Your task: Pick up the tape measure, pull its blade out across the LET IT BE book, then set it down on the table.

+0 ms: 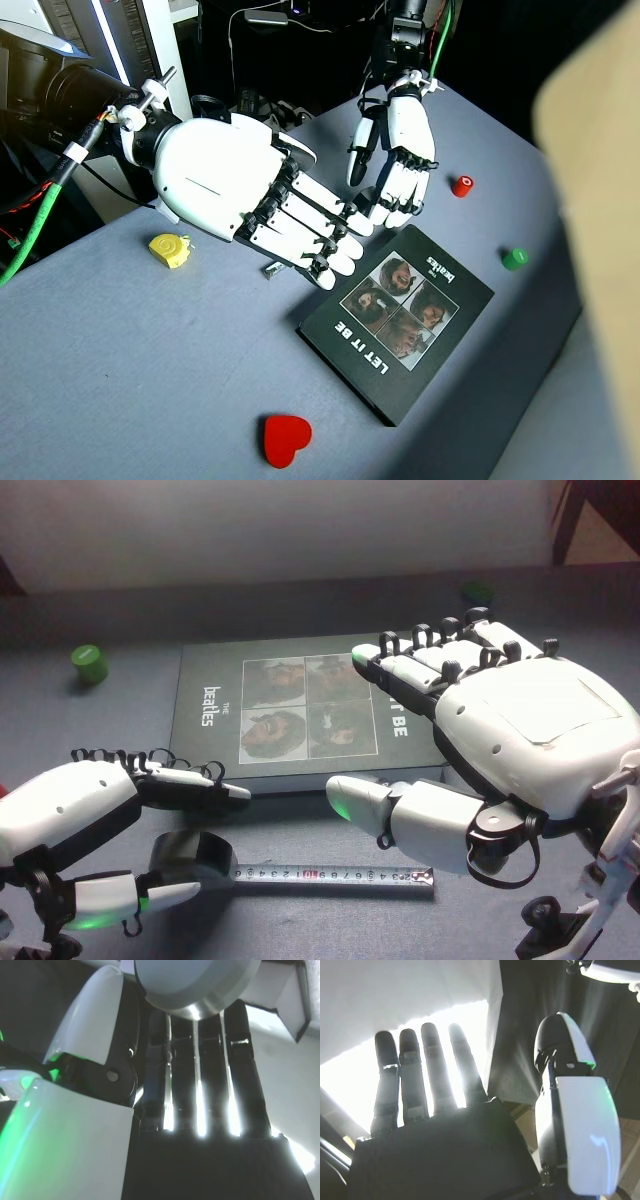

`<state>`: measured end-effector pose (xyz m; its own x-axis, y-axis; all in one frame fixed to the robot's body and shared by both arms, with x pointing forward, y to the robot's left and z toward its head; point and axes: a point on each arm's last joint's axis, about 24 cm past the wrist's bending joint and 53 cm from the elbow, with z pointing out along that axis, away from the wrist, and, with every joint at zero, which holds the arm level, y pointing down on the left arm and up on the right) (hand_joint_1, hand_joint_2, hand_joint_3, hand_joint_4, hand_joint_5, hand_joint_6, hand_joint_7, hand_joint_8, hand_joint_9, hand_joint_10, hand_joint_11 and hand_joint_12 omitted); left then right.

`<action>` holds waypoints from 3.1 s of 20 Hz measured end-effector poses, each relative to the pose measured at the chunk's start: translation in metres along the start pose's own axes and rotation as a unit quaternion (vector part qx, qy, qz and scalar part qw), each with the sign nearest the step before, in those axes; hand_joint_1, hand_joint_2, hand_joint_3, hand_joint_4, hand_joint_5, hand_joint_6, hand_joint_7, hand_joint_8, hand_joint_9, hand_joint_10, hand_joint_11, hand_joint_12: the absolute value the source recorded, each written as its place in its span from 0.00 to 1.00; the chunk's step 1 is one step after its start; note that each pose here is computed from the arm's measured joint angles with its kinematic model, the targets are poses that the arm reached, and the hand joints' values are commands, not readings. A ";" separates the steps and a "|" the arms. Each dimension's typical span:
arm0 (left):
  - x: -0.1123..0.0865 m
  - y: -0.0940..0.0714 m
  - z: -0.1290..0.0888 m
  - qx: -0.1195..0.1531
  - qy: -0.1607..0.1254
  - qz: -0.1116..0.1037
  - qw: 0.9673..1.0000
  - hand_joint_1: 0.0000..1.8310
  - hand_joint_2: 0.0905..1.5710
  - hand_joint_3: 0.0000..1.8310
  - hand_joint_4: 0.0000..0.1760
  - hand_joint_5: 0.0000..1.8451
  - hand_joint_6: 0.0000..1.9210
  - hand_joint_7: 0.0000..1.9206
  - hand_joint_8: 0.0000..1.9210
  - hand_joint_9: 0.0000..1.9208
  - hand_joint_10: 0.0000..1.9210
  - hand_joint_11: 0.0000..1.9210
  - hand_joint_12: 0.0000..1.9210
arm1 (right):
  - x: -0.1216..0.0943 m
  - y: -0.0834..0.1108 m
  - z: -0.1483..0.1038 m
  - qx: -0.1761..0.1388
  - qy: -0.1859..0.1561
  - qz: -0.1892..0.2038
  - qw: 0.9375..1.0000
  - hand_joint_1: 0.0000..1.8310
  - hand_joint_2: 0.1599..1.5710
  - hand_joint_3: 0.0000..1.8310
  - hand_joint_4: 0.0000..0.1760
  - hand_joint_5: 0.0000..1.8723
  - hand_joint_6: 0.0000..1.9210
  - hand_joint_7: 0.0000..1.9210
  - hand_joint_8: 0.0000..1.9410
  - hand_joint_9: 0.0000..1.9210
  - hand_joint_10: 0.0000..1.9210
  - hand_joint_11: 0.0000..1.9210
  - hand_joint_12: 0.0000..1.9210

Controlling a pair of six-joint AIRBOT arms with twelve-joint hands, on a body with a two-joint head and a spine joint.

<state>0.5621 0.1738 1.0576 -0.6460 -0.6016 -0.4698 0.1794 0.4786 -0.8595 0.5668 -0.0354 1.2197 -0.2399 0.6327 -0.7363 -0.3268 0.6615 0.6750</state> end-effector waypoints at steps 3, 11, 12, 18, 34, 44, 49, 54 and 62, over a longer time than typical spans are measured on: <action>-0.003 0.002 0.002 -0.005 -0.001 0.005 1.000 0.59 0.70 0.00 0.00 0.33 0.00 0.38 0.01 0.34 0.01 0.22 0.31 | 0.000 0.001 0.000 -0.002 0.000 0.001 1.000 0.06 0.68 0.00 0.21 0.12 0.00 0.13 0.00 0.11 0.00 0.00 0.43; -0.004 0.014 0.002 -0.024 0.009 0.030 0.999 0.60 0.72 0.00 0.00 0.32 0.00 0.38 0.00 0.33 0.00 0.21 0.30 | 0.000 0.001 0.000 -0.002 0.000 0.003 1.000 0.07 0.68 0.00 0.19 0.12 0.00 0.13 0.00 0.11 0.00 0.00 0.46; -0.003 0.014 0.002 -0.024 0.010 0.032 0.999 0.60 0.72 0.00 0.00 0.32 0.00 0.38 0.00 0.33 0.00 0.21 0.30 | 0.000 0.001 0.000 -0.002 0.000 0.003 1.000 0.07 0.68 0.00 0.19 0.12 0.00 0.13 0.00 0.11 0.00 0.00 0.46; 0.000 0.023 0.003 -0.037 0.017 0.044 0.998 0.60 0.72 0.00 0.00 0.32 0.00 0.37 0.00 0.33 0.00 0.21 0.30 | 0.001 0.000 -0.001 -0.001 0.001 0.003 1.000 0.08 0.67 0.00 0.19 0.12 0.00 0.13 0.00 0.12 0.00 0.00 0.46; 0.002 0.022 0.008 -0.032 0.025 0.068 0.997 0.76 0.66 0.00 0.00 0.53 0.50 0.59 0.30 0.54 0.54 0.54 0.36 | 0.001 0.000 -0.001 -0.003 0.001 0.001 1.000 0.09 0.67 0.00 0.20 0.13 0.00 0.13 0.00 0.13 0.00 0.00 0.48; -0.011 0.004 0.019 -0.048 0.023 0.086 0.995 0.75 0.67 0.00 0.00 0.51 0.53 0.59 0.32 0.51 0.58 0.50 0.39 | 0.004 0.002 -0.001 -0.005 0.007 0.010 1.000 0.09 0.67 0.00 0.19 0.13 0.00 0.14 0.00 0.13 0.00 0.00 0.48; -0.066 -0.009 0.027 -0.086 -0.029 0.067 0.994 0.75 0.67 0.00 0.00 0.51 0.53 0.58 0.33 0.52 0.57 0.50 0.39 | -0.005 0.016 0.003 -0.020 -0.002 0.016 1.000 0.10 0.66 0.00 0.19 0.13 0.00 0.14 0.00 0.13 0.00 0.00 0.48; -0.104 -0.024 0.031 -0.124 -0.085 0.003 0.989 0.82 0.66 0.00 0.00 0.51 0.49 0.59 0.28 0.54 0.48 0.47 0.74 | -0.029 0.037 0.049 -0.004 -0.023 0.029 0.999 0.39 0.67 0.00 0.00 0.17 0.01 0.16 0.00 0.15 0.01 0.00 0.51; -0.135 -0.047 0.040 -0.125 -0.121 -0.057 0.983 0.82 0.66 0.00 0.00 0.49 0.49 0.61 0.24 0.53 0.49 0.47 0.75 | -0.017 0.034 0.074 0.027 -0.026 0.057 0.998 0.55 0.68 0.00 0.00 0.31 0.01 0.27 0.01 0.24 0.02 0.01 0.63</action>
<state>0.6706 0.2067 1.1531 -0.4508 -0.7806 -0.4329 -0.0919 0.5230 -0.8474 0.6279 0.0063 1.2590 -0.2237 0.7247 -0.6517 -0.2497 0.6037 0.7571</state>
